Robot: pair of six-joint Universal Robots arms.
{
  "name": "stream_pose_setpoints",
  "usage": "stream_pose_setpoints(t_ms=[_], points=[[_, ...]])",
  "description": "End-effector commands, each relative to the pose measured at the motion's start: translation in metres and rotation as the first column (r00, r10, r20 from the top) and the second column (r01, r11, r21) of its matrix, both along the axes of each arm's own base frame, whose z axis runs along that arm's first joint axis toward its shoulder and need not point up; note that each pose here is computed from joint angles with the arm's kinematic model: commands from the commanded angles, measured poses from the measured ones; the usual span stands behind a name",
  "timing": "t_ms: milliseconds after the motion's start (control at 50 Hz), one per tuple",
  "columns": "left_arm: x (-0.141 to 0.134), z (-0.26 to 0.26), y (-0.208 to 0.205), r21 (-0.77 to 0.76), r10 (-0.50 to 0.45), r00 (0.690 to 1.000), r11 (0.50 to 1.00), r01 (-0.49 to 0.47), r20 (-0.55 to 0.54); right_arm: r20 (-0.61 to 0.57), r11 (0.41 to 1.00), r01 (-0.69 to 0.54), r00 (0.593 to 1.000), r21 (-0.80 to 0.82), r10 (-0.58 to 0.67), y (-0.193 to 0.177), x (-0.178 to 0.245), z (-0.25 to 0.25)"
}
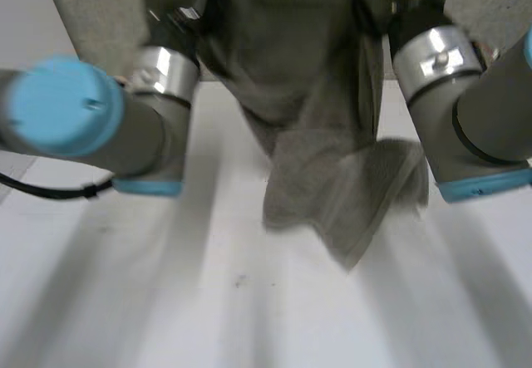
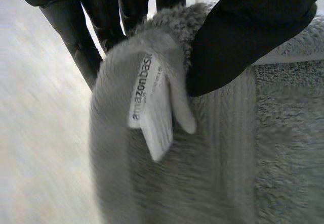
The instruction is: Fold the towel.
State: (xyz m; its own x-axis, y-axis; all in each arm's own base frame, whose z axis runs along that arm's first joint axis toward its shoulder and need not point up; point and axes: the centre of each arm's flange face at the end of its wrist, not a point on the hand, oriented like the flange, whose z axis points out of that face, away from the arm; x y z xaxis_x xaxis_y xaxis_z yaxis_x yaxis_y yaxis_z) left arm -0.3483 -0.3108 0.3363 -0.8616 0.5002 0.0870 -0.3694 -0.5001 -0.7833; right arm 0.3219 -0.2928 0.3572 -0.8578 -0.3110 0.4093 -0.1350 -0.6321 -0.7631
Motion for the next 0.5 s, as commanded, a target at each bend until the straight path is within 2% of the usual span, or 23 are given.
stream_pose_setpoints(t_ms=[20, 40, 80, 140, 180, 200, 220, 240, 260, 300, 360, 400, 500], points=[[0.031, 0.016, 0.021, -0.025, 0.056, 0.998, 0.998, -0.056, 0.001, -0.050, 0.989, -0.144, 0.989, -0.030, 0.142, 0.028, 0.018, -0.003], [0.031, 0.016, 0.021, -0.025, 0.056, 0.998, 0.998, -0.056, 0.001, -0.051, 0.989, -0.144, 0.989, -0.029, 0.142, 0.028, 0.018, -0.004], [0.045, -0.018, 0.021, 0.100, 0.084, 0.992, 0.991, -0.093, 0.097, -0.159, 0.965, -0.165, 0.967, 0.204, 0.199, 0.032, 0.022, -0.045], [0.052, -0.037, 0.023, 0.166, 0.092, 0.984, 0.979, -0.118, 0.155, -0.204, 0.940, -0.157, 0.953, 0.303, 0.225, 0.035, 0.024, -0.064], [0.063, -0.075, 0.030, 0.289, 0.084, 0.959, 0.943, -0.164, 0.269, -0.259, 0.877, -0.146, 0.922, 0.457, 0.289, 0.045, 0.028, -0.092], [0.063, -0.075, 0.030, 0.289, 0.084, 0.959, 0.943, -0.164, 0.270, -0.281, 0.842, -0.136, 0.904, 0.522, 0.321, 0.051, 0.029, -0.106], [0.068, -0.091, 0.035, 0.335, 0.071, 0.945, 0.924, -0.183, 0.319, -0.281, 0.841, -0.136, 0.904, 0.523, 0.321, 0.051, 0.029, -0.106], [0.072, -0.105, 0.040, 0.371, 0.055, 0.930, 0.907, -0.198, 0.363, -0.296, 0.811, -0.123, 0.891, 0.573, 0.344, 0.055, 0.028, -0.118], [0.072, -0.105, 0.040, 0.371, 0.055, 0.930, 0.907, -0.198, 0.363, -0.296, 0.810, -0.123, 0.891, 0.573, 0.344, 0.055, 0.028, -0.118], [0.078, -0.125, 0.051, 0.420, 0.007, 0.897, 0.882, -0.214, 0.442, -0.303, 0.780, -0.090, 0.889, 0.619, 0.342, 0.055, 0.025, -0.130], [0.079, -0.128, 0.057, 0.424, -0.010, 0.883, 0.880, -0.215, 0.469, -0.296, 0.773, -0.072, 0.898, 0.630, 0.325, 0.053, 0.022, -0.134], [0.080, -0.122, 0.070, 0.413, -0.033, 0.860, 0.886, -0.210, 0.509, -0.288, 0.766, -0.057, 0.907, 0.641, 0.308, 0.050, 0.019, -0.136], [0.085, -0.100, 0.087, 0.383, -0.033, 0.844, 0.900, -0.208, 0.535, -0.252, 0.736, -0.018, 0.934, 0.677, 0.254, 0.041, 0.008, -0.140]])
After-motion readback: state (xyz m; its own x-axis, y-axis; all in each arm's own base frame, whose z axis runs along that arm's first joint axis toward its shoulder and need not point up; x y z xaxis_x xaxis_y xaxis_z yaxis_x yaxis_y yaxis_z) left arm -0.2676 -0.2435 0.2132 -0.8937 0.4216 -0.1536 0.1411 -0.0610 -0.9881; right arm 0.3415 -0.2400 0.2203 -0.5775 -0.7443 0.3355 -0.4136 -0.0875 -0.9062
